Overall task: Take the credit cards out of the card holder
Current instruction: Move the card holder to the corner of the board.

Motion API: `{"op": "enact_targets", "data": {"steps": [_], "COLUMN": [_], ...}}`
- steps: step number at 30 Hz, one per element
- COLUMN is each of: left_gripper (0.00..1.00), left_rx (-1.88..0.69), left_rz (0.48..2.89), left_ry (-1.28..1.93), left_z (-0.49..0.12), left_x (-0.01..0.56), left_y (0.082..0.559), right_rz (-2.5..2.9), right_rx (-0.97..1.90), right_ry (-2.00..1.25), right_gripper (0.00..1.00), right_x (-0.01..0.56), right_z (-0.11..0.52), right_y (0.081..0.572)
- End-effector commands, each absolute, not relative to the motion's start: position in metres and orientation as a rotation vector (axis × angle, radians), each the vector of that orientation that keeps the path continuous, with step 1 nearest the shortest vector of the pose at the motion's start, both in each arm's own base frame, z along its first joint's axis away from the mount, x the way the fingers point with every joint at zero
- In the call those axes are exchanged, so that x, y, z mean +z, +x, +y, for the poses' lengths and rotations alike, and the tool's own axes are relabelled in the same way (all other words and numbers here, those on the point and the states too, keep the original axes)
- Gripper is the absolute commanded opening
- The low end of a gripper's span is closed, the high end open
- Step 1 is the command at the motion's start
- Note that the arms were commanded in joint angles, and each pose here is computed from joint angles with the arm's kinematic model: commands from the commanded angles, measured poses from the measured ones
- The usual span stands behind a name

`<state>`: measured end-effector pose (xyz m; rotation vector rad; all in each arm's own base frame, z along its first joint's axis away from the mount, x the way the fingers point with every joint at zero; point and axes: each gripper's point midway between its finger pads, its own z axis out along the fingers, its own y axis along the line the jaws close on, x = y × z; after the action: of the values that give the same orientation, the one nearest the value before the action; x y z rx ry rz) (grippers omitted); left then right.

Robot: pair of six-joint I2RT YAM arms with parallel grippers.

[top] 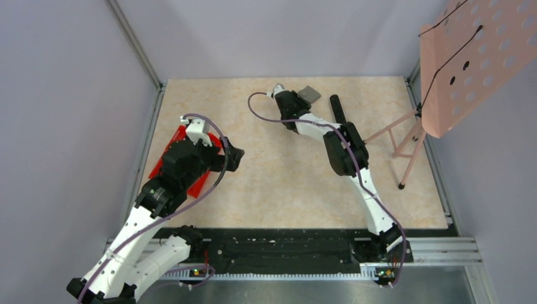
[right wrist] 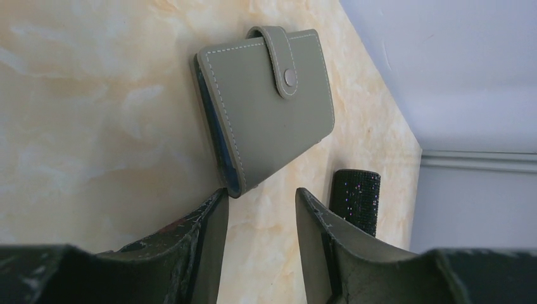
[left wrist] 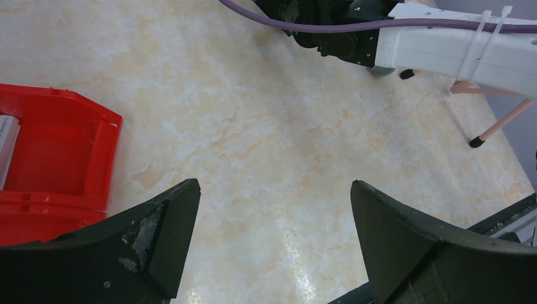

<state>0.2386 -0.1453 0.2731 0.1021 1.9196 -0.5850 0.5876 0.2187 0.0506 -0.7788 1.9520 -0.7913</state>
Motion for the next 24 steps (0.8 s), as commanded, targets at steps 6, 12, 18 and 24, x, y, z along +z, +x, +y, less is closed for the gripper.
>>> {"op": "enact_targets", "data": {"steps": [6,12,18,24], "left_gripper": [0.94,0.94,0.93,0.93], "left_rx": [-0.583,-0.584,-0.576,-0.576], "left_rz": [1.875,1.881,1.882,1.886], "left_ry": [0.096,0.100,0.101,0.104], "left_z": [-0.144,-0.145,-0.145,-0.145], "left_x": [0.285,0.284,0.283,0.282], "left_y": [0.243,0.243,0.244,0.245], "right_rz": [1.934,1.916,1.898,1.878], "right_rx": [-0.732,-0.750,-0.751,-0.721], "right_ry": [-0.786,-0.776,-0.775,-0.746], "right_gripper": [0.43,0.42,0.44,0.43], "right_x": [0.045,0.044,0.047,0.052], "right_z": [0.233,0.234,0.235,0.239], "right_y": [0.603,0.608,0.612,0.618]}}
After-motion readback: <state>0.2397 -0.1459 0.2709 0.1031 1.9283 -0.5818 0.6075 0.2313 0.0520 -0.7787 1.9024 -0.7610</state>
